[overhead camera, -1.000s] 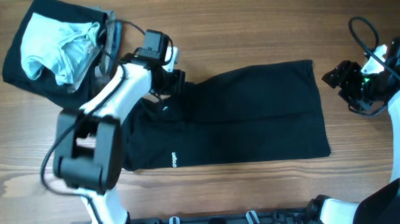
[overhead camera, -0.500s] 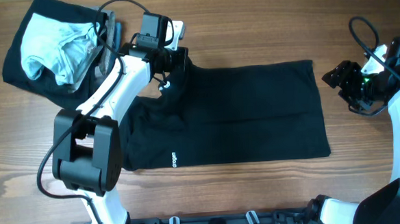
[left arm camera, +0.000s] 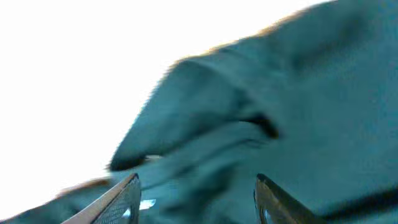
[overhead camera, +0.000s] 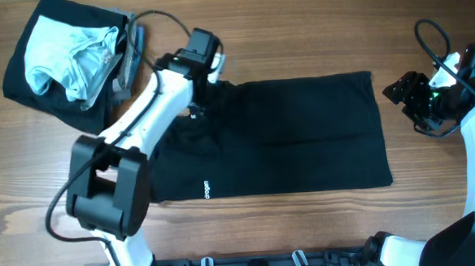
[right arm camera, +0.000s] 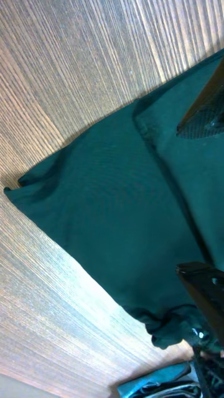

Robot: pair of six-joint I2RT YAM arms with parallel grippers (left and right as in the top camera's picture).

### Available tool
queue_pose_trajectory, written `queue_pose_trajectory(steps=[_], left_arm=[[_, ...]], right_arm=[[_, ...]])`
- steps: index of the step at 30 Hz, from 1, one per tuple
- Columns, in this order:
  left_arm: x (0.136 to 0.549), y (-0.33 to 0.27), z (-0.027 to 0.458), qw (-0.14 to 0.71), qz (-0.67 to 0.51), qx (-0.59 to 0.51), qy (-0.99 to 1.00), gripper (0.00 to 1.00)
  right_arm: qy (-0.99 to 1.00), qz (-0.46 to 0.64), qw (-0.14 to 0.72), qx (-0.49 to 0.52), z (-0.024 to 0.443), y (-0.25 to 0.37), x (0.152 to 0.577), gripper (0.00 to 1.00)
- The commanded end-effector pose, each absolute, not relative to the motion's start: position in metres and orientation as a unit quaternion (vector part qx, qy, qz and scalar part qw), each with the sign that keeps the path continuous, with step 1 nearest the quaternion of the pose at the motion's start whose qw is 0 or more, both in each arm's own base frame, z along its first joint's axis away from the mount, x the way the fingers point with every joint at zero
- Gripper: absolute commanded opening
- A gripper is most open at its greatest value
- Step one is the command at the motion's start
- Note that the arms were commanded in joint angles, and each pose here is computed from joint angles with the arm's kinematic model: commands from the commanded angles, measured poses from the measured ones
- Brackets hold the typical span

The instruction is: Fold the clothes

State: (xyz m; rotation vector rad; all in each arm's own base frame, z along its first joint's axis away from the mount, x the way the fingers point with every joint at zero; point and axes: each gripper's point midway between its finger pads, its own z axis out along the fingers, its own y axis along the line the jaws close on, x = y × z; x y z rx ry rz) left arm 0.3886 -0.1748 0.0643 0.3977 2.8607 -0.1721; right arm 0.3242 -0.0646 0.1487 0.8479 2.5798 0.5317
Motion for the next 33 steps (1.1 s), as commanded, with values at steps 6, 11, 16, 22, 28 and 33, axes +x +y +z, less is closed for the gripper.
queue_pose_trajectory(steps=[6,11,16,22,28,33], left_arm=[[0.384,-0.118,0.051,0.058,-0.153,0.010,0.986,0.68],[0.387,-0.146,0.041,0.044,-0.238,0.017,0.970,0.65],[0.384,-0.144,0.023,0.033,-0.234,0.014,0.971,0.56],[0.388,-0.144,0.014,0.036,-0.234,0.014,0.972,0.10],[0.440,-0.116,0.122,0.165,-0.225,0.005,0.960,0.04],[0.464,-0.093,0.166,0.252,-0.188,-0.002,0.949,0.04]], right_arm=[[0.918,0.192,0.195,0.289,0.154,-0.064,0.327,0.68],[0.918,0.192,0.193,0.289,0.154,-0.063,0.326,0.68],[0.918,0.192,0.193,0.289,0.154,-0.063,0.326,0.68],[0.918,0.192,0.192,0.290,0.154,-0.063,0.325,0.68],[0.915,0.160,0.256,0.266,0.164,-0.081,0.349,0.68],[0.909,0.137,0.332,0.211,0.176,-0.095,0.384,0.66]])
